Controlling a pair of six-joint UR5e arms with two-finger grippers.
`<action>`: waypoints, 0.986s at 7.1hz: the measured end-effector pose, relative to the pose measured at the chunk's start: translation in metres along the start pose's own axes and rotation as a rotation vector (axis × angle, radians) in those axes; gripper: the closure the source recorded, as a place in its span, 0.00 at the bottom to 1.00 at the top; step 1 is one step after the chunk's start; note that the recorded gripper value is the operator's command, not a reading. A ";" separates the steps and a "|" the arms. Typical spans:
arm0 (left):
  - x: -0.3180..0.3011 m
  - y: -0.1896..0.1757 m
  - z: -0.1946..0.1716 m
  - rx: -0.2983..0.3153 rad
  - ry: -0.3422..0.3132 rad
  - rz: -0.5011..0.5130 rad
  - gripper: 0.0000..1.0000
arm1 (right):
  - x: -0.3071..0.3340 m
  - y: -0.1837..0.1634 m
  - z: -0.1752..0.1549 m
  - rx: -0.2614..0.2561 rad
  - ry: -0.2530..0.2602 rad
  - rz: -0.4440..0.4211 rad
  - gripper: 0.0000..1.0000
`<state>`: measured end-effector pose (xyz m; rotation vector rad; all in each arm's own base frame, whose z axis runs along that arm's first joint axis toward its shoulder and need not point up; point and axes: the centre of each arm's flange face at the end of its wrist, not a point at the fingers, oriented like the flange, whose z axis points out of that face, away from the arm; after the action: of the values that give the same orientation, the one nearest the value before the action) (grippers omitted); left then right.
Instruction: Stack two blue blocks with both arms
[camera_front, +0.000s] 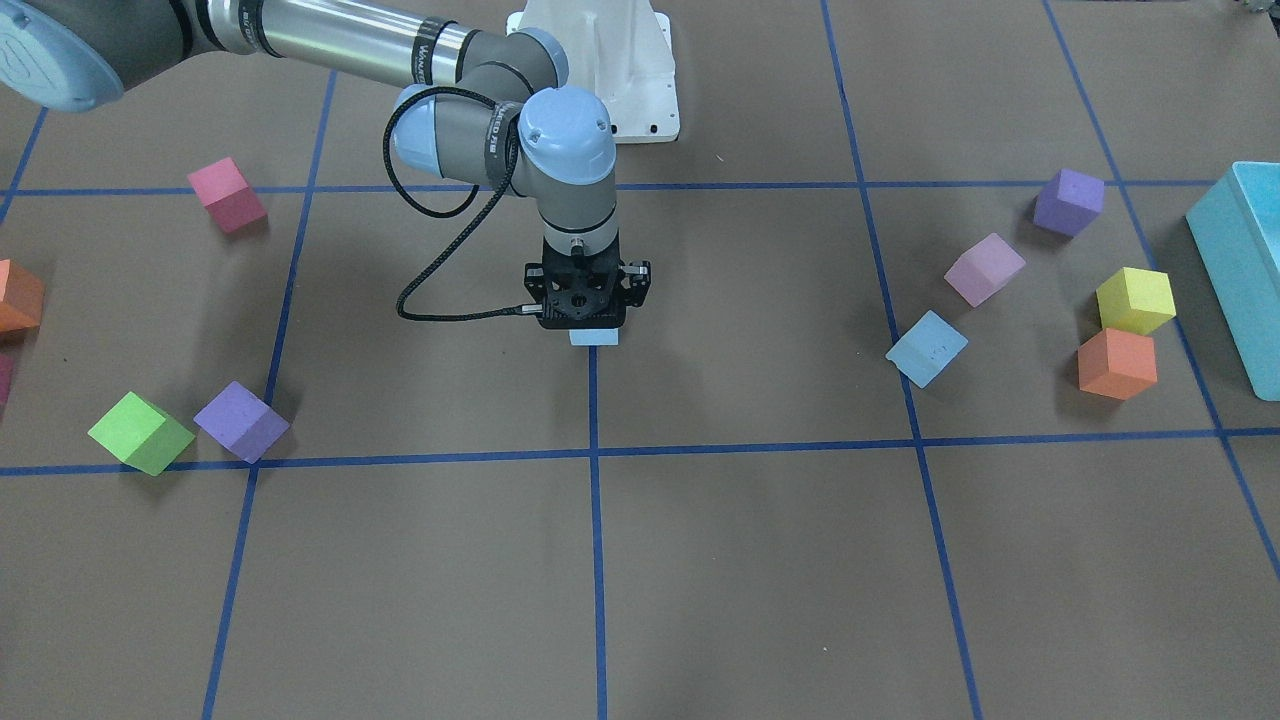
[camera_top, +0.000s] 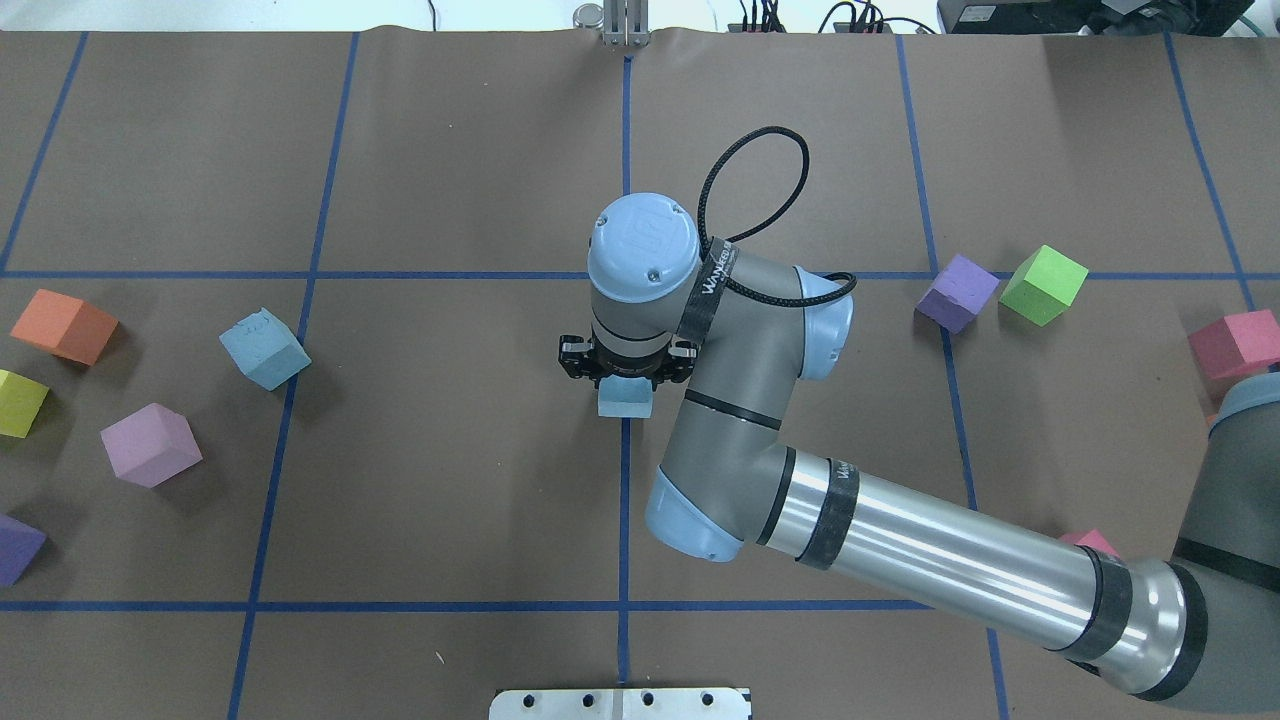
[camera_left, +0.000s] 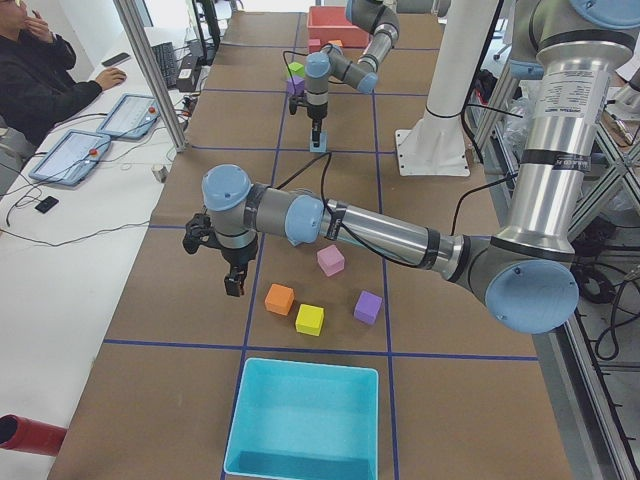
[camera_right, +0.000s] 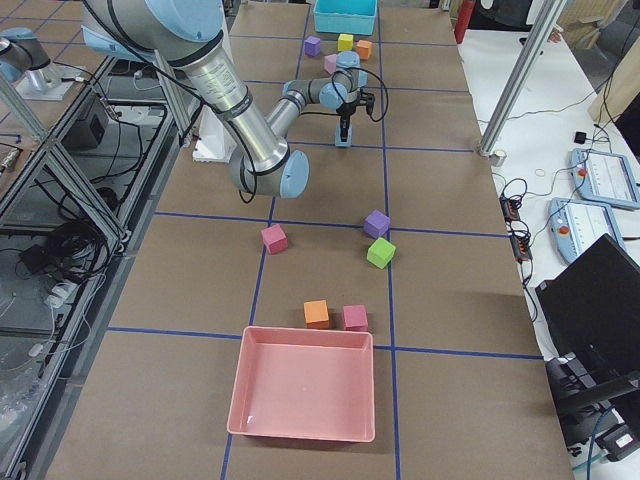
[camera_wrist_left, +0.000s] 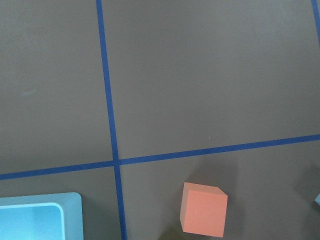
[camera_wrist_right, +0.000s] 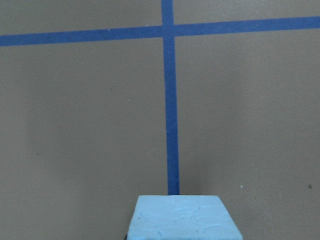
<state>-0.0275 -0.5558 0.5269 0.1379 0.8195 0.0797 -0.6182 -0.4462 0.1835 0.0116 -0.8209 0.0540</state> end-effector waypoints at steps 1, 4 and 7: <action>-0.001 0.001 0.001 -0.001 0.000 -0.001 0.00 | 0.002 0.001 0.001 0.000 0.003 0.001 0.35; -0.001 0.001 0.001 -0.002 0.000 -0.003 0.00 | 0.005 0.002 0.003 0.001 0.008 0.004 0.34; -0.001 0.001 0.001 -0.003 0.001 -0.002 0.00 | 0.002 0.003 0.003 0.004 0.008 0.002 0.00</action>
<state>-0.0272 -0.5550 0.5287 0.1341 0.8205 0.0787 -0.6192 -0.4430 0.1874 0.0140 -0.8132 0.0576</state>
